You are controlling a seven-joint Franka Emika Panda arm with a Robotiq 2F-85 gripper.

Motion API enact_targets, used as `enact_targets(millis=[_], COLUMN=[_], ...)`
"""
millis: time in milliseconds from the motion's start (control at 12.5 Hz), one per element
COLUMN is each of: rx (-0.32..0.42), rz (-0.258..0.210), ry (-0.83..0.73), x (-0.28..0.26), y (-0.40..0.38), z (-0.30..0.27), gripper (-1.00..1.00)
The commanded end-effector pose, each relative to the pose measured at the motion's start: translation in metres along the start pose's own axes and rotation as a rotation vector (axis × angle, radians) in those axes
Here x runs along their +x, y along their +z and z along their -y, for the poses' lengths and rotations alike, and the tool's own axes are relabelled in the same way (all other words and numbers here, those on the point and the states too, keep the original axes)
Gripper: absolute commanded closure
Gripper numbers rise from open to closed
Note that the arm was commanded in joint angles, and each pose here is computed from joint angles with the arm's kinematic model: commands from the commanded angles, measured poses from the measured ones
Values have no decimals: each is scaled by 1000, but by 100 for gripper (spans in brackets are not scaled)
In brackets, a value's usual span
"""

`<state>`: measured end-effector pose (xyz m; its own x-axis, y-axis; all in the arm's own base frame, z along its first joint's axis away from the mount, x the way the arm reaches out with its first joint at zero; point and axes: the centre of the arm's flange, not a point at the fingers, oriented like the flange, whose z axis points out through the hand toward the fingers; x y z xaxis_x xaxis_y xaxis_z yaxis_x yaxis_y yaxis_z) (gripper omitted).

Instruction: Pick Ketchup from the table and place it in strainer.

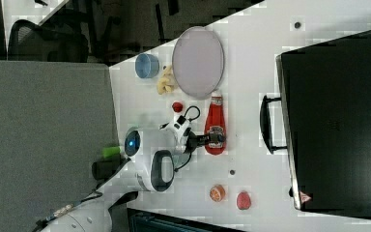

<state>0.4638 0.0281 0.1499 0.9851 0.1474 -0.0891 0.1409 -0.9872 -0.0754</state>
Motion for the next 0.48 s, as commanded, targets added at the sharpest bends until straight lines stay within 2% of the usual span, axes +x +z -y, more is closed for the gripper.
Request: enact_targets(millis=[80,240,480], rx=[-20,-38,-65], rz=[-54,-98,-95], ry=[-40,-49,-46], x=[10,15,14], y=[-39,-83,-163], z=[3,12,40], gripper=[-29,-29,-29])
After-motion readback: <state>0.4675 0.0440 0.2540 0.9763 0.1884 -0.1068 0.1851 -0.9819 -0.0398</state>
